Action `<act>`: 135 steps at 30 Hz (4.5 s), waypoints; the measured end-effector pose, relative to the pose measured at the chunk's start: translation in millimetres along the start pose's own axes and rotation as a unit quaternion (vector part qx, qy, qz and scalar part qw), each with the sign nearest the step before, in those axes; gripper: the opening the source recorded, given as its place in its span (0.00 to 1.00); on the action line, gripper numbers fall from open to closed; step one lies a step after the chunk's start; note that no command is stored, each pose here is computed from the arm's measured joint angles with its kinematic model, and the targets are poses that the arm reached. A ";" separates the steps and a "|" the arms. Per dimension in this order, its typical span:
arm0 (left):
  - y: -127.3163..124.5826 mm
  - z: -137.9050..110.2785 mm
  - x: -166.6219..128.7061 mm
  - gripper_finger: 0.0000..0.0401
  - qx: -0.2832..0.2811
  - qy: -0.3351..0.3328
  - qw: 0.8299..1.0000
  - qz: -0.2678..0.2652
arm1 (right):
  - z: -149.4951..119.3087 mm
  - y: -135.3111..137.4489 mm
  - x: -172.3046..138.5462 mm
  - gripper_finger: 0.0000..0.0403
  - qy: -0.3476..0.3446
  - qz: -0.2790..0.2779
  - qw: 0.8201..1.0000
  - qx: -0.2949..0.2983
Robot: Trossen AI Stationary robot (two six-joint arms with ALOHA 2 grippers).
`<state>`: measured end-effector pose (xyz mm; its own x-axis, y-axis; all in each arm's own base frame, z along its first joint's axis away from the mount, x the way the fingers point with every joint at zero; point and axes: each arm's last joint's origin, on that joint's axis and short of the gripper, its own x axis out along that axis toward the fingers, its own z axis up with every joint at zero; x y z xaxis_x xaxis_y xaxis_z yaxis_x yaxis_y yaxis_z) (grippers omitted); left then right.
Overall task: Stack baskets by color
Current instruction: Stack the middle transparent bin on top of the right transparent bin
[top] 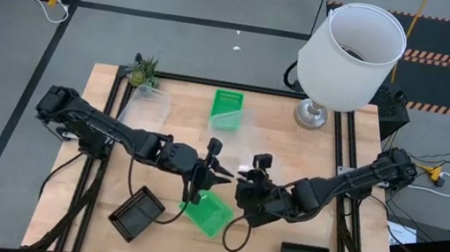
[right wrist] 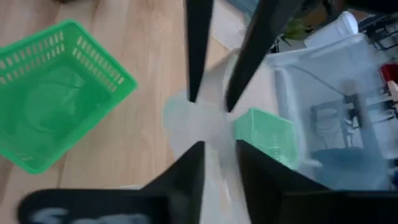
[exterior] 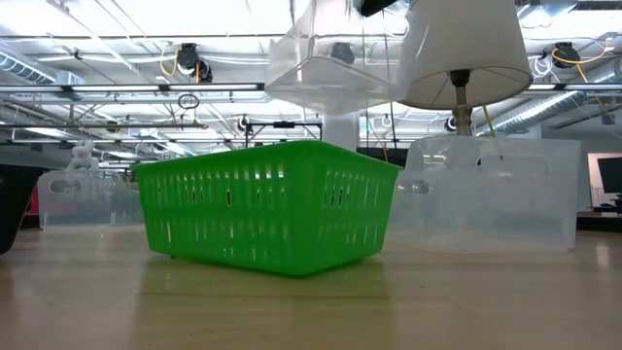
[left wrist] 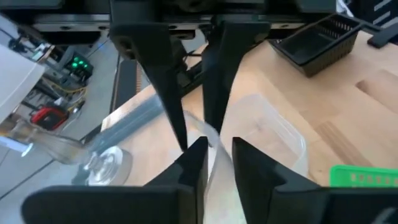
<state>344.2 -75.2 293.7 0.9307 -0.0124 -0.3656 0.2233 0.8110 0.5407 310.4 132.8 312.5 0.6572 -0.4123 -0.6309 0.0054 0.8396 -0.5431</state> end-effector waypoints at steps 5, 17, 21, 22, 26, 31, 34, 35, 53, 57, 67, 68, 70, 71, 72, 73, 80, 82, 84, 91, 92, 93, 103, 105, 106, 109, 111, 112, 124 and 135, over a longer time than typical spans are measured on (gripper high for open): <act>-0.1 0.4 0.2 0.10 0.013 -0.006 1.000 -0.007 | 1.7 3.8 -8.6 0.39 -0.017 0.000 1.000 0.008; -1.5 1.3 0.2 0.06 0.047 -0.028 0.998 -0.039 | -1.2 -22.6 -47.3 0.56 -0.064 0.075 0.993 0.059; -3.1 1.6 0.0 0.05 0.070 -0.042 0.995 -0.062 | -7.9 -36.5 -48.8 0.51 -0.048 0.069 0.996 0.039; -3.6 1.8 -0.1 0.04 0.072 -0.046 0.994 -0.068 | -9.7 -38.7 -46.5 0.50 -0.038 0.077 0.996 0.033; -4.5 1.5 -0.2 0.03 0.073 -0.046 0.993 -0.075 | -13.4 -41.4 -36.8 0.41 -0.008 0.134 0.991 0.024; -4.7 1.0 -0.2 0.07 0.079 -0.045 0.993 -0.077 | -12.5 -36.9 -28.1 0.26 0.002 0.149 0.989 0.000; -5.0 1.1 -0.3 0.07 0.085 -0.046 0.992 -0.078 | -12.2 -34.9 -25.8 0.14 0.005 0.150 0.989 -0.009; -4.9 1.2 -0.3 0.08 0.086 -0.047 0.992 -0.077 | -12.3 -34.7 -25.6 0.09 0.006 0.150 0.989 -0.009; -22.7 22.0 -16.0 0.59 0.090 0.013 0.993 0.069 | -18.9 -18.2 -39.7 0.01 0.040 0.169 0.984 0.050; -31.7 24.7 -28.4 0.59 0.069 0.034 0.995 0.059 | -20.7 -8.9 -48.1 0.01 0.044 0.177 0.981 0.064; -51.4 19.2 -37.0 0.43 -0.007 0.088 0.995 0.038 | -26.5 19.8 -78.7 0.01 0.015 0.152 0.987 0.053; -52.8 19.1 -37.6 0.41 -0.023 0.090 0.995 0.040 | -27.4 22.1 -81.6 0.01 0.011 0.146 0.988 0.053; -55.3 19.9 -39.0 0.38 -0.045 0.091 0.994 0.042 | -29.0 25.8 -86.1 0.01 0.008 0.141 0.988 0.060; -57.7 21.0 -40.0 0.37 -0.051 0.088 0.994 0.040 | -29.9 27.8 -88.3 0.01 0.006 0.139 0.988 0.064; -60.4 22.3 -41.1 0.36 -0.056 0.086 0.994 0.036 | -31.6 30.2 -88.8 0.01 0.007 0.137 0.988 0.067; -62.8 23.7 -42.2 0.34 -0.061 0.082 0.994 0.033 | -34.0 32.7 -88.6 0.01 0.008 0.134 0.989 0.067; -70.3 29.9 -45.9 0.28 -0.103 0.063 0.992 0.028 | -56.8 53.9 -74.3 0.01 0.032 0.123 0.991 0.049; -71.7 31.3 -46.7 0.27 -0.107 0.059 0.992 0.027 | -61.0 55.6 -68.8 0.01 0.040 0.118 0.991 0.044; -72.6 32.8 -47.3 0.27 -0.111 0.053 0.992 0.029 | -63.7 55.4 -63.1 0.01 0.047 0.113 0.992 0.045; -73.9 29.5 -46.3 0.26 -0.120 0.057 0.990 0.038 | -71.6 52.5 -43.9 0.01 0.069 0.095 0.992 0.051; -74.4 28.7 -46.2 0.26 -0.119 0.058 0.990 0.037 | -72.2 52.5 -41.8 0.01 0.069 0.094 0.992 0.050; -74.7 28.1 -46.1 0.26 -0.120 0.059 0.990 0.037 | -72.3 52.9 -39.9 0.01 0.067 0.094 0.992 0.047; -78.1 22.2 -44.3 0.26 -0.124 0.061 0.990 0.037 | -68.7 59.1 -39.3 0.01 0.036 0.114 0.992 0.028; -78.1 22.2 -44.3 0.26 -0.124 0.061 0.990 0.037 | -69.1 60.4 -40.5 0.01 0.036 0.118 0.992 0.026; -78.0 22.2 -44.2 0.26 -0.124 0.061 0.990 0.037 | -69.3 60.9 -41.1 0.01 0.035 0.118 0.992 0.025; -77.7 22.1 -44.1 0.26 -0.124 0.061 0.990 0.038 | -70.3 62.6 -40.8 0.01 0.034 0.121 0.992 0.026; -77.6 22.3 -44.1 0.26 -0.125 0.060 0.990 0.038 | -73.7 64.6 -38.1 0.01 0.033 0.124 0.991 0.024; -77.6 22.3 -44.0 0.26 -0.125 0.060 0.990 0.038 | -76.2 65.7 -36.3 0.01 0.033 0.124 0.991 0.020; -76.7 25.1 -43.5 0.26 -0.124 0.046 0.990 0.042 | -86.8 50.4 -42.7 0.01 -0.003 0.131 0.990 0.048; -76.6 25.3 -43.5 0.26 -0.124 0.045 0.990 0.042 | -101.0 49.1 -37.2 0.01 0.001 0.119 0.993 0.019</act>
<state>293.9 -151.6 287.4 0.9107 0.1038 -0.3999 0.0584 0.9259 0.3733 210.0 153.7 253.4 0.6423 -0.2010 -0.7396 -0.1216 0.9260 -0.3573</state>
